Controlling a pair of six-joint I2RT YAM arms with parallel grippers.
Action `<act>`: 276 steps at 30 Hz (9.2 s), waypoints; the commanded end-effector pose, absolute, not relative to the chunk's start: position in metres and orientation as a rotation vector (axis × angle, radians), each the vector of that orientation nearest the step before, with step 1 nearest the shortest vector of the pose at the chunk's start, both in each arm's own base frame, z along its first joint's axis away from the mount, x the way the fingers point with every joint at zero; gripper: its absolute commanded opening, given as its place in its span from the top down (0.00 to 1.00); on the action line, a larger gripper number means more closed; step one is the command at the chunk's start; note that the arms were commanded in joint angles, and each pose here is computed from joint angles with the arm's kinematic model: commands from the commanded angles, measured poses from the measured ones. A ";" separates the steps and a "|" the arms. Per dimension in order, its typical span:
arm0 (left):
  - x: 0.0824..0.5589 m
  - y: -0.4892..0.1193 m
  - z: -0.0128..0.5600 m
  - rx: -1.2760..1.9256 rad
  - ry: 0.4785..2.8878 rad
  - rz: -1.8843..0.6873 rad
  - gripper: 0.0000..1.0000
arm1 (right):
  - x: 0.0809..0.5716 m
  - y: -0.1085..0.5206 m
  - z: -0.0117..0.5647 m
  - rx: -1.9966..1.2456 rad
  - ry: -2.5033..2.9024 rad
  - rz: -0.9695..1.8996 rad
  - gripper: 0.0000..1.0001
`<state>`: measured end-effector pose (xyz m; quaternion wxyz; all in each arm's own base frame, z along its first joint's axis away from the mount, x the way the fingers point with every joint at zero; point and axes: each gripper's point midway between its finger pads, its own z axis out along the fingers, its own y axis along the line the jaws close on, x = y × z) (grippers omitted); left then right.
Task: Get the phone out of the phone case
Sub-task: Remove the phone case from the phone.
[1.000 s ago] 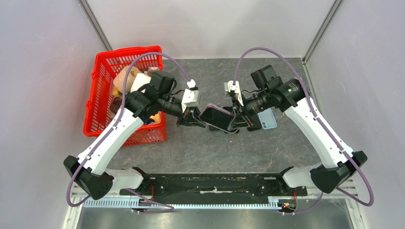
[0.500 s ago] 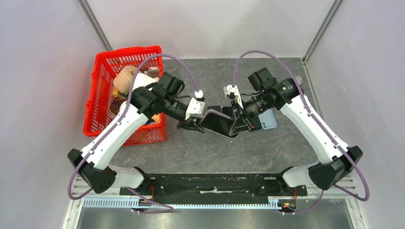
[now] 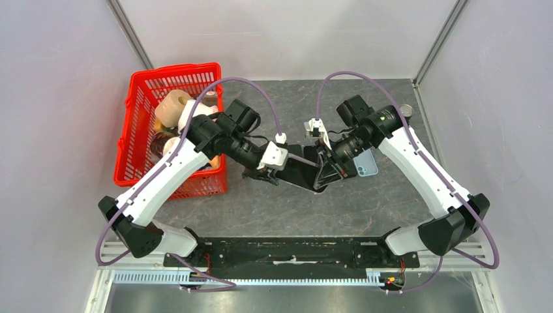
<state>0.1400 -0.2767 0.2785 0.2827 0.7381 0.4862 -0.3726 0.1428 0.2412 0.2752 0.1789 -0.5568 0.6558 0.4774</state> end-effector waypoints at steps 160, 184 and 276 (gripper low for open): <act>0.188 -0.277 0.384 0.934 1.685 -1.397 0.49 | 0.158 0.263 0.297 -1.501 1.771 1.451 1.00; 0.179 -0.275 0.379 0.943 1.688 -1.432 0.49 | 0.163 0.264 0.294 -1.489 1.794 1.437 1.00; 0.239 -0.306 0.329 0.916 1.683 -1.324 0.49 | 0.141 0.263 0.315 -1.515 1.633 1.547 1.00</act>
